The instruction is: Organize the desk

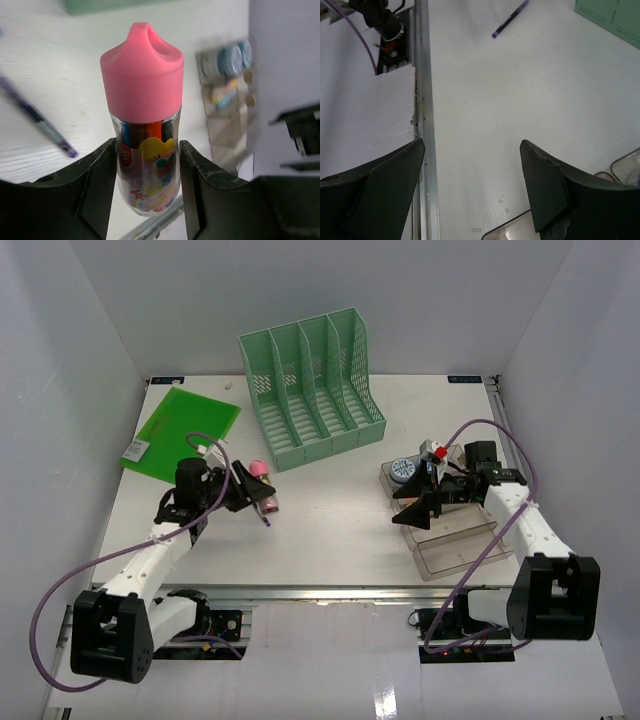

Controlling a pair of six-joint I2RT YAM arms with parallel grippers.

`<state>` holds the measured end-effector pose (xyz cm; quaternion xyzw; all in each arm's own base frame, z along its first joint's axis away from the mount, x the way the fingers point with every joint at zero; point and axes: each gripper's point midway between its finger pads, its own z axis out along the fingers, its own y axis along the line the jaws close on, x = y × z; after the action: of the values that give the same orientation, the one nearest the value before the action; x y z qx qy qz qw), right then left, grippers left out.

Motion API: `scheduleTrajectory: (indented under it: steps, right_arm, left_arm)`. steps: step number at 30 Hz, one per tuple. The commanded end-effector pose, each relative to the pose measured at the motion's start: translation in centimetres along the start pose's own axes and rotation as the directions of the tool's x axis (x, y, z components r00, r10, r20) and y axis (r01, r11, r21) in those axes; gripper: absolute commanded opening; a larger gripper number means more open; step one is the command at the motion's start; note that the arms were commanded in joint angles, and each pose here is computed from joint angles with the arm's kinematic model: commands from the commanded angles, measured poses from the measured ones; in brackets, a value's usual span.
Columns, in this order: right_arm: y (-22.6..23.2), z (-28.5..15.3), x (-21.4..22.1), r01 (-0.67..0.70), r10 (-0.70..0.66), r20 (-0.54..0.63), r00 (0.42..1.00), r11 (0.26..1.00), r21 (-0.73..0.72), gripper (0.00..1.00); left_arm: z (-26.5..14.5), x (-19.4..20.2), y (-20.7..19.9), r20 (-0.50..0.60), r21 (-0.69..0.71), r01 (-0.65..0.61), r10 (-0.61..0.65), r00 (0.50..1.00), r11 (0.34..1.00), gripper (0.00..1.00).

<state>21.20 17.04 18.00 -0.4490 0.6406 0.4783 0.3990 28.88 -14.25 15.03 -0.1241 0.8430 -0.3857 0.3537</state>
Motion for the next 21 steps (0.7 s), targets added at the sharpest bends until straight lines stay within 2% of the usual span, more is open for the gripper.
scheduleTrajectory:
  steps: [1, 2, 5, 8, 11, 21]
  right_arm:
    - [1.9, 0.0, -3.7, -0.072, 0.092, 0.12, 0.989, 0.984, -0.16, 0.84]
    - [2.7, -0.1, -4.1, -0.123, 0.148, 0.13, 0.98, 0.975, -0.183, 0.85]
    - [2.8, -0.1, -6.8, -0.139, 0.187, 0.207, 0.96, 0.964, -0.226, 0.94]
    - [3.1, -0.1, -7.9, -0.122, 0.184, 0.25, 0.951, 0.962, -0.244, 0.9]
    - [3.4, 0.1, -8.1, -0.122, 0.187, 0.248, 0.951, 0.959, -0.254, 0.9]
    - [3.0, -0.6, -8.8, -0.158, 0.226, 0.276, 0.934, 0.955, -0.249, 0.9]
  left_arm:
    - [-1.0, 6.7, -10.8, -0.097, 0.554, -0.22, 0.324, 0.941, 0.803, 0.0]
    - [-1.0, 7.9, -11.8, -0.105, 0.587, -0.227, 0.35, 0.931, 0.777, 0.0]
    - [-0.4, 10.3, -15.9, -0.039, 0.702, -0.275, 0.421, 0.906, 0.657, 0.0]
    - [0.7, 11.9, -18.8, -0.002, 0.748, -0.308, 0.467, 0.884, 0.587, 0.0]
    - [1.8, 14.0, -22.4, 0.021, 0.784, -0.333, 0.513, 0.858, 0.524, 0.0]
    - [4.4, 15.4, -27.4, 0.086, 0.811, -0.358, 0.51, 0.856, 0.463, 0.0]
